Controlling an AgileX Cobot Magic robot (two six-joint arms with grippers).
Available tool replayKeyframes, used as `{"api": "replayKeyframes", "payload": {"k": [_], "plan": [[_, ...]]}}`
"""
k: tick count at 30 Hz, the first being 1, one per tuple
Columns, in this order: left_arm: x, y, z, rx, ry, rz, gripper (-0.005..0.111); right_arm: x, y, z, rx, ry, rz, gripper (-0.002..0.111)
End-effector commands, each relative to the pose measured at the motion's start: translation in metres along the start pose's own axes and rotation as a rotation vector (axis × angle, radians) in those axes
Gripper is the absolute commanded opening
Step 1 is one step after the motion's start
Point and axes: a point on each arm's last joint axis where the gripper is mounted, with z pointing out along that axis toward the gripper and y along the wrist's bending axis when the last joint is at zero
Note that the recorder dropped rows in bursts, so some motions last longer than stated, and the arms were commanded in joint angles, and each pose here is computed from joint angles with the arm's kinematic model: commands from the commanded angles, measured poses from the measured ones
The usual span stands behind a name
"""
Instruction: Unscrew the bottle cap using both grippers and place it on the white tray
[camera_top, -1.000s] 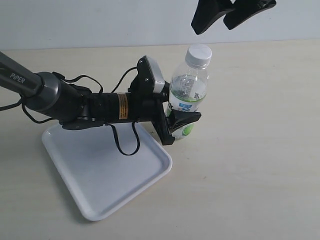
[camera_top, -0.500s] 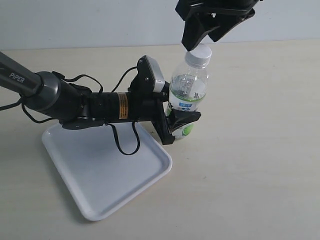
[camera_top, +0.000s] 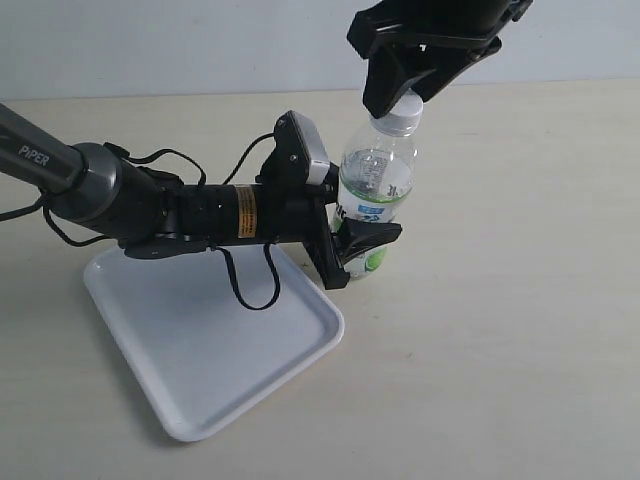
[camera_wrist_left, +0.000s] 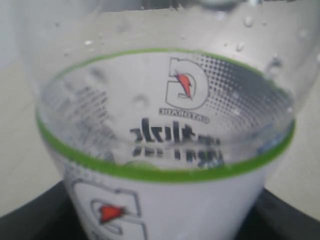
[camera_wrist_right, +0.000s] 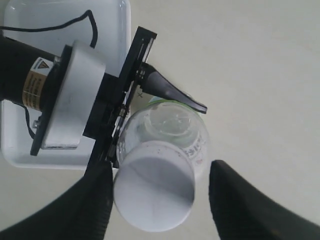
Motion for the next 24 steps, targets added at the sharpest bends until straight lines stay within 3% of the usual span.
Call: {"api": "replayKeyframes", "payload": {"k": [1,8,11,17,24], "plan": [[0.0070,-0.0016,-0.0003,0.004,0.064,0.016,0.001,0.0021,0.0003,0.0039,-0.003,0.012,-0.017,0.055],[0.0070,-0.0016,-0.0003,0.004,0.064,0.016,0.001,0.0021,0.0009,0.0041,-0.010,0.012,-0.015,0.048],[0.0070,-0.0016,-0.0003,0.004,0.064,0.016,0.001,0.0020,0.0010,0.0041,-0.011,0.011,-0.014,0.036],[0.0069,-0.0017,-0.0003,0.005,0.063,0.013,0.001,0.0018,0.0018,0.0041,-0.020,0.009,-0.018,0.000],[0.0067,-0.0018,-0.0003,0.005,0.061,-0.018,0.001,0.0015,0.0019,0.0035,-0.021,0.005,-0.194,0.000]]}}
